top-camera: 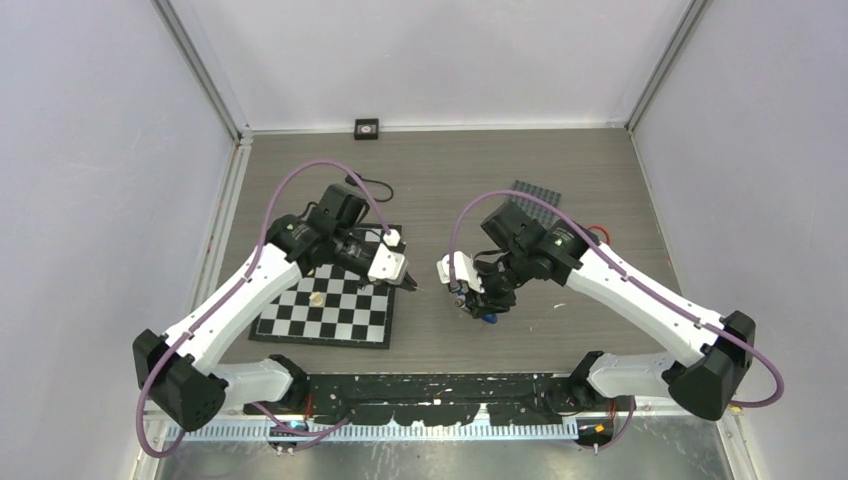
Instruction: Unlock with the key
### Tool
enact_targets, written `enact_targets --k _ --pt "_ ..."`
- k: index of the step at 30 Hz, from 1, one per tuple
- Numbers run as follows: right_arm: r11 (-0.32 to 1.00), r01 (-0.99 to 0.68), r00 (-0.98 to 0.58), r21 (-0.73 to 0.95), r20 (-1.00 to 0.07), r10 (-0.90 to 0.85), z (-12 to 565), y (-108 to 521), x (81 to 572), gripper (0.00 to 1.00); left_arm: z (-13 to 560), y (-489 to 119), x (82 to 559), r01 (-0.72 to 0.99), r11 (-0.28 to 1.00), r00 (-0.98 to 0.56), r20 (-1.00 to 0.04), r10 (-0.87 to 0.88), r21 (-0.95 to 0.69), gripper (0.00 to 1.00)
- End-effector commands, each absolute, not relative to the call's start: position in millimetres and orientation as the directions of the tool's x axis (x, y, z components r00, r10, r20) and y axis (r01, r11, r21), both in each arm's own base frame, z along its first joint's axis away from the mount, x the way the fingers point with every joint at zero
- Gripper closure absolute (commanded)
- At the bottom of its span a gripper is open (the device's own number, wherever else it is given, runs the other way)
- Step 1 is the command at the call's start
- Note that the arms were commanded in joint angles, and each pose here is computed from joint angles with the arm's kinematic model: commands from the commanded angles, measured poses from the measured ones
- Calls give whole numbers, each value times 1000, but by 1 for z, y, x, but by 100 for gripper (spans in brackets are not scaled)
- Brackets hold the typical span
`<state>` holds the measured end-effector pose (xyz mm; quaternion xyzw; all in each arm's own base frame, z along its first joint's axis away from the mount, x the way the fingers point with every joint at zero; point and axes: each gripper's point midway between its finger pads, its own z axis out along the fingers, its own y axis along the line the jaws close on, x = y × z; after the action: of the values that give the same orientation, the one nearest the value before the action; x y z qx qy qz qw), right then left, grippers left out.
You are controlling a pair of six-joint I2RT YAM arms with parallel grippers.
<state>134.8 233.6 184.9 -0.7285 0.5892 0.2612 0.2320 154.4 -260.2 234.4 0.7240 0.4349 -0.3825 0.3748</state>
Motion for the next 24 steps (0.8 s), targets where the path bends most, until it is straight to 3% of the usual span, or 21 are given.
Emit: enact_targets --k 1,14,24 --pt "-184 -983 111 22 -723 -682 199 254 141 99 259 -260 161 856 -347 490 -815 309 383 100" --pt "-167 -951 -83 260 -736 -672 182 283 146 100 252 -251 147 723 -390 681 -682 267 570 100" --pt "-208 -939 -65 273 -737 -673 171 278 138 99 237 -255 139 642 -476 750 -621 226 601 100"
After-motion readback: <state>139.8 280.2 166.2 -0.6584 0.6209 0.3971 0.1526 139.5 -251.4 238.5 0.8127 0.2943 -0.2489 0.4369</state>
